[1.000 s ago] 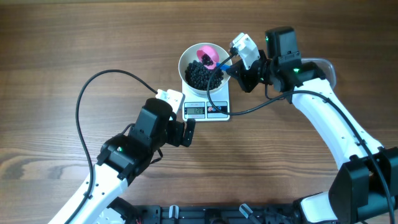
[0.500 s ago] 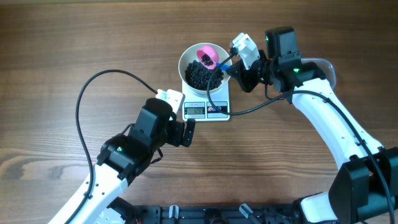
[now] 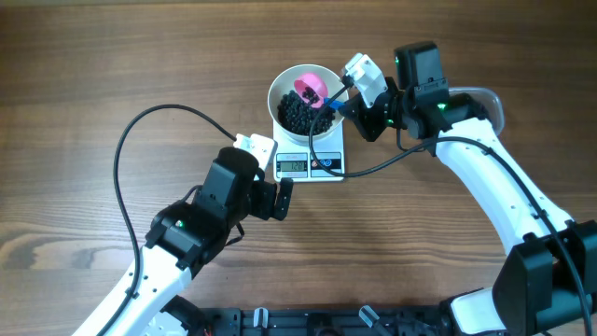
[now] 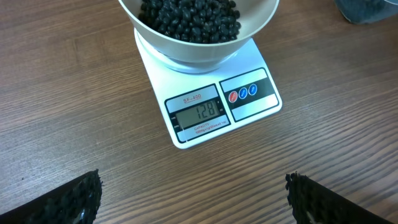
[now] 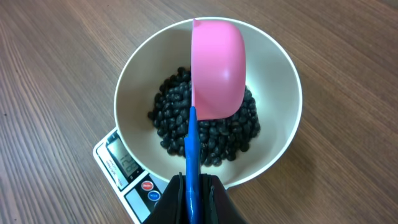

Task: Scoop item into bowl and weigh 150g on scale
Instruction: 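Shake the tilted scoop over the bowl to empty remaining beans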

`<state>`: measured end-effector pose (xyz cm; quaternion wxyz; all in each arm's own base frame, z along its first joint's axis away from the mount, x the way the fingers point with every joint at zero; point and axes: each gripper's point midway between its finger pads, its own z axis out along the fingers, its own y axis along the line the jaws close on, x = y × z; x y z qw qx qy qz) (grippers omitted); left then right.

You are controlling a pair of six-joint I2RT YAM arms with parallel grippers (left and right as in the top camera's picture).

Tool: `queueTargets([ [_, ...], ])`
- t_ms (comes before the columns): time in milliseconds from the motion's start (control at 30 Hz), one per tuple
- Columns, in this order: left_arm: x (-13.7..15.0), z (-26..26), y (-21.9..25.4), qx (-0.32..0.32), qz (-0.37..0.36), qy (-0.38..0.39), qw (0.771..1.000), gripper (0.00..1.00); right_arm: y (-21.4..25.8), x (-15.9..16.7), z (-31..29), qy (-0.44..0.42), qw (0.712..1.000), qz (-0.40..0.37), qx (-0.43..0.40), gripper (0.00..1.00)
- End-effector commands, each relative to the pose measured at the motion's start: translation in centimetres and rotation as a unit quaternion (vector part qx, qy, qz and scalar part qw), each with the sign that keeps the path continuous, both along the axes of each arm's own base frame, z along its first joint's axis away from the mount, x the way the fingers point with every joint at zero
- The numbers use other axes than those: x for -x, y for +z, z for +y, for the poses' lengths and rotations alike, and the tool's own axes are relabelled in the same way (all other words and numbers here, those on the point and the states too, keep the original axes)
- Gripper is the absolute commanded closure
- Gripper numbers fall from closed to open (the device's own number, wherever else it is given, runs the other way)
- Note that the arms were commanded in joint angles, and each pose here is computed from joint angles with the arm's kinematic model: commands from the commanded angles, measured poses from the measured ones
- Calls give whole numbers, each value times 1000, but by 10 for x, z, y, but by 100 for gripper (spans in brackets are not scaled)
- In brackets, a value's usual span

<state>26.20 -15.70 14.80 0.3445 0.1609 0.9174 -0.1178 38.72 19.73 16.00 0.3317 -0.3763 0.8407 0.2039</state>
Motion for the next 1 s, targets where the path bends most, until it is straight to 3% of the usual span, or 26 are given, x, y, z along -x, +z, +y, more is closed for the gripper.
queueTargets([
  [0,-2,3,-1,-11,-5,0,1000,0,-3,-4,1,-27,999,20,-13,96],
  [233,-2,3,-1,-11,-5,0,1000,0,-1,1,7,-1,1000,17,-22,96],
  [333,-2,3,-1,-11,-5,0,1000,0,-7,6,5,28,1000,0,12,96],
  [467,-2,3,-1,-11,-4,0,1000,0,-8,1,0,-7,1000,10,13,96],
  [600,-2,3,-1,-11,-4,0,1000,0,-8,13,9,54,998,-1,14,96],
  [733,-2,3,-1,-11,-4,0,1000,0,-10,1,-2,-8,1000,6,27,96],
  [833,-2,3,-1,-11,-5,0,1000,0,-5,15,10,65,998,-12,22,96],
  [967,-2,3,-1,-11,-4,0,1000,0,-6,1,-2,-4,999,-5,34,96],
])
